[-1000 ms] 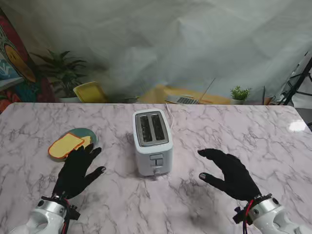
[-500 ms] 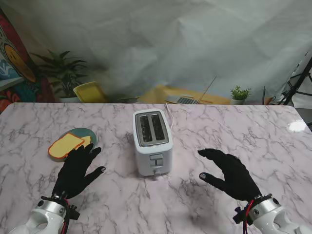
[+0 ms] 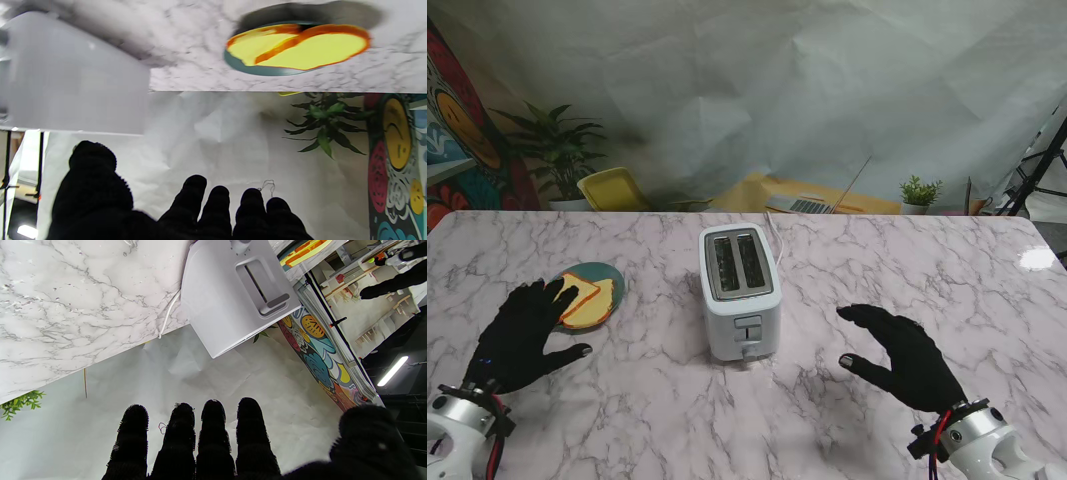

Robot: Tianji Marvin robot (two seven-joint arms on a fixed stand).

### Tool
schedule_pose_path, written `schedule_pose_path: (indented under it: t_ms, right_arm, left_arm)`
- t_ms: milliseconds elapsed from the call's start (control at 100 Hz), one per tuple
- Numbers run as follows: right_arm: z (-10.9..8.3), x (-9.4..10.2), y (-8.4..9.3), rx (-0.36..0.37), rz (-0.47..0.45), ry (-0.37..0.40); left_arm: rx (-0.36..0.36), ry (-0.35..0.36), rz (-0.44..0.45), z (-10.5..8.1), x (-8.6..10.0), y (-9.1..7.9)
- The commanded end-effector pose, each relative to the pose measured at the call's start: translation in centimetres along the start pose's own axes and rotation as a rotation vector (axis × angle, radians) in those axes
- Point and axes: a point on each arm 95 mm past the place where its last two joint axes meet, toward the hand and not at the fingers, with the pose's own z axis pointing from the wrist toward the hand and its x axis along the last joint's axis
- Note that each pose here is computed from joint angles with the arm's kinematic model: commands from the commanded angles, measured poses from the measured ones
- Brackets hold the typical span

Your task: Toast the toast slices

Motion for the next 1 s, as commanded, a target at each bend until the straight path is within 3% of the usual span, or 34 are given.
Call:
schedule_pose_path:
  t_ms: [0,320,550,730,990]
  right_arm:
    - [0.0,0.1,-0.3,0.016,0.005,-0.003]
    - [0.2,0.2,-0.5,0.033,0.013,-0.005]
    - [0.3,0.2,-0.6,0.035,0.018,-0.004]
    - [0.3,0.3,-0.6,0.034,0.022,-0.004]
    - [0.4,0.2,-0.7,0.035,0.029,-0.008]
  left_arm:
    - [-0.051,-0.031,0.033,-0.1,-2.0,0.5]
    - [-0.308,-0.122,0.14,0.0,-6.7,0.9]
    - [-0.456,-0.094,0.256,1.9,-10.1,0.7]
    - [-0.516,-0.071,0.314,3.7,-11.6,0.6]
    - [-0.559,-0.04,0.419,5.9,-12.7,2.0]
